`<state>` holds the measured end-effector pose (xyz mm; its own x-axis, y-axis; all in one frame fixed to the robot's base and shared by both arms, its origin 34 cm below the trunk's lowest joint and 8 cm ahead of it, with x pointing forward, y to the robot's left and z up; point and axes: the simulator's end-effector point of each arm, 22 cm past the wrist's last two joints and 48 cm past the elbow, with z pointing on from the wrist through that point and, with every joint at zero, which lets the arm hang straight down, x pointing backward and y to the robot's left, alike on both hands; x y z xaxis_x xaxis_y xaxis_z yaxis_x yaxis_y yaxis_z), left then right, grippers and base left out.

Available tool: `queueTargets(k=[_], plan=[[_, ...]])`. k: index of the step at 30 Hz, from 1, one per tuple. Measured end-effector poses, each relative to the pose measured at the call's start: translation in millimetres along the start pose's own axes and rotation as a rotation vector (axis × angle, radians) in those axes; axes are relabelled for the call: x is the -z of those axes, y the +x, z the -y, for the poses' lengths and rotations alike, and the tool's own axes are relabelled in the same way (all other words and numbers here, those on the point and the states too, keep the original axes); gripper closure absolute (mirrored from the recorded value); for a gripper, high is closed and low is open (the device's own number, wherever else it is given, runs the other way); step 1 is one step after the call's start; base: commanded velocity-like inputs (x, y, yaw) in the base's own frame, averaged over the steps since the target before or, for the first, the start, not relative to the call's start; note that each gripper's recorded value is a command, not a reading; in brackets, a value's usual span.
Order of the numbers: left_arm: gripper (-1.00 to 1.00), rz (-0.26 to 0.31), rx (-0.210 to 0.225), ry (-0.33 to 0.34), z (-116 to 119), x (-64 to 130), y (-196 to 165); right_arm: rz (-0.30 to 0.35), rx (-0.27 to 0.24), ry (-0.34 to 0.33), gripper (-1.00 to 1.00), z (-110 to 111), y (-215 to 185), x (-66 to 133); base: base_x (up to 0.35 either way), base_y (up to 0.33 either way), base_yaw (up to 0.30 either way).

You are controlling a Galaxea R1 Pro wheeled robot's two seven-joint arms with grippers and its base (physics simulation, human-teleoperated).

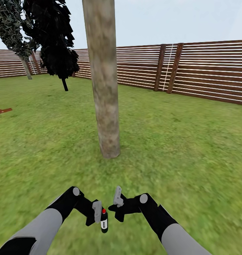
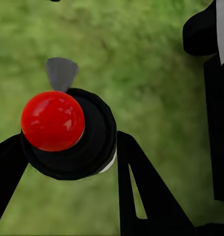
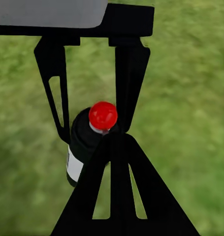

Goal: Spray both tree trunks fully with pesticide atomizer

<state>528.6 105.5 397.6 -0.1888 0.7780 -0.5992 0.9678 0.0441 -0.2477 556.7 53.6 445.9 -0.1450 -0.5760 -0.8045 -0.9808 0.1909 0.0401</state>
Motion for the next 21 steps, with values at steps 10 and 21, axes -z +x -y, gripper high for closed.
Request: queueTargets(k=[10,21], plan=[[1.0,0.017,-0.011,0.008,2.1,-6.1,-12.4,0.0,0.001,0.0,1.0,0.3,-0.3,0.1,0.0,0.0,0.0],[1.0,0.022,-0.013,0.005,1.1,-5.8,-14.7,0.0,0.0,0.001,1.0,0.4,-0.2,0.1,0.0,0.0,0.0]])
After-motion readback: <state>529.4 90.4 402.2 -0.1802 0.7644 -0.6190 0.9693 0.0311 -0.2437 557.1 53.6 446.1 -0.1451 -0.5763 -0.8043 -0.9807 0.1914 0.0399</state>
